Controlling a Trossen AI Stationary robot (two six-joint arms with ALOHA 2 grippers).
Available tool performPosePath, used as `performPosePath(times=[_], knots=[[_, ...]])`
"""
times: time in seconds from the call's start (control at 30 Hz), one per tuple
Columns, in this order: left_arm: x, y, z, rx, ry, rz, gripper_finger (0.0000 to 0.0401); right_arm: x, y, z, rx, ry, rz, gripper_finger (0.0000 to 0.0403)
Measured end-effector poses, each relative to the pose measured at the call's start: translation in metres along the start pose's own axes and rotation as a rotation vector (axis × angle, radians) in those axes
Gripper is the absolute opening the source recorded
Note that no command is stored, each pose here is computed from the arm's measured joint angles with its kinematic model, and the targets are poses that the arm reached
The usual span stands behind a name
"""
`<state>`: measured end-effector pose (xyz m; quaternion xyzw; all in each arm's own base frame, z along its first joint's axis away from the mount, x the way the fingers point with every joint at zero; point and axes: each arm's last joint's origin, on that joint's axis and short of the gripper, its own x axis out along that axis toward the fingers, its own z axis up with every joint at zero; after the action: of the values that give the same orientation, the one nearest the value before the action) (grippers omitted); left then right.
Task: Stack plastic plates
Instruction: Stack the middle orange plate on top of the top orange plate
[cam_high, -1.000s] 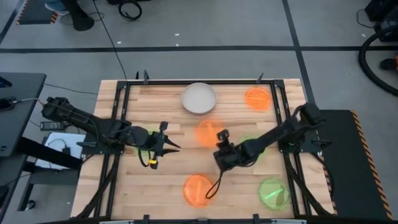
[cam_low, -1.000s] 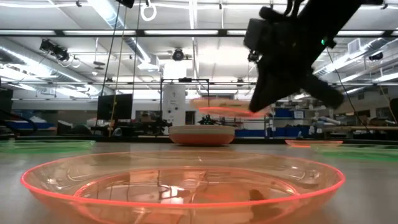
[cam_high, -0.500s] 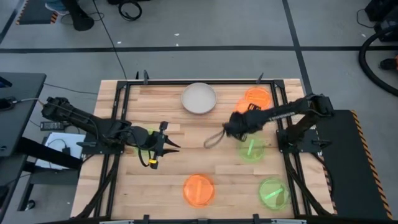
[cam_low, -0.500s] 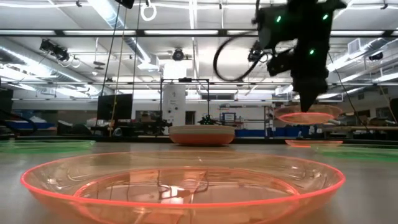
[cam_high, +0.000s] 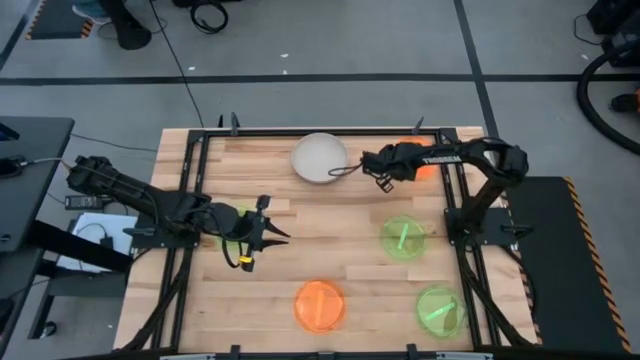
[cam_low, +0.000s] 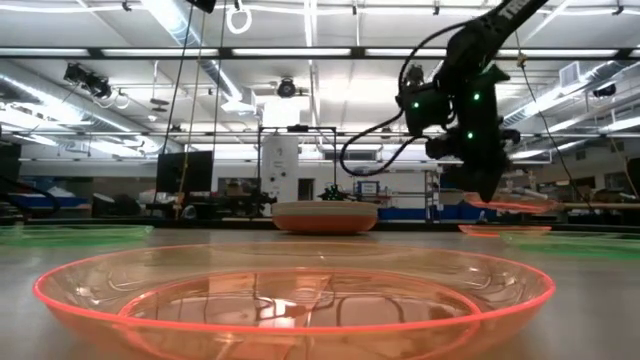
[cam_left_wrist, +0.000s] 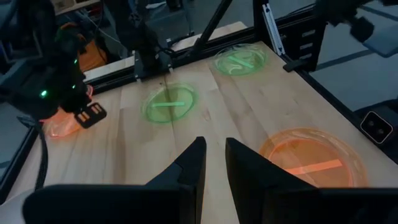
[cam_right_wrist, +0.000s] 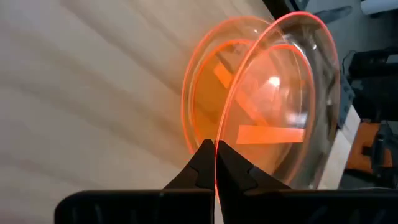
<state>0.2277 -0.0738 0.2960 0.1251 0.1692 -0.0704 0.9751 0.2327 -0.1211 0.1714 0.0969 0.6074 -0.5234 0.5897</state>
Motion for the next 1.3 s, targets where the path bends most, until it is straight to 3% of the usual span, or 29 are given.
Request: performPosePath(times=[0.4, 0.7, 1.3], knots=[[0.0, 0.0, 0.0, -0.002, -0.003, 0.0, 0.0068, 0.047, 0.011, 0.015, -0.042, 0.077, -0.023, 0.0007], [0.0, 0.0, 0.0, -0.002, -0.003, 0.0, 0.0068, 0.049, 0.015, 0.016, -0.057, 0.076, -0.002, 0.0011], [0.0, 0.0, 0.0, -0.005, -0.003, 0.001, 0.0068, 0.043, 0.014, 0.016, -0.089, 0.044, -0.026, 0.0067]])
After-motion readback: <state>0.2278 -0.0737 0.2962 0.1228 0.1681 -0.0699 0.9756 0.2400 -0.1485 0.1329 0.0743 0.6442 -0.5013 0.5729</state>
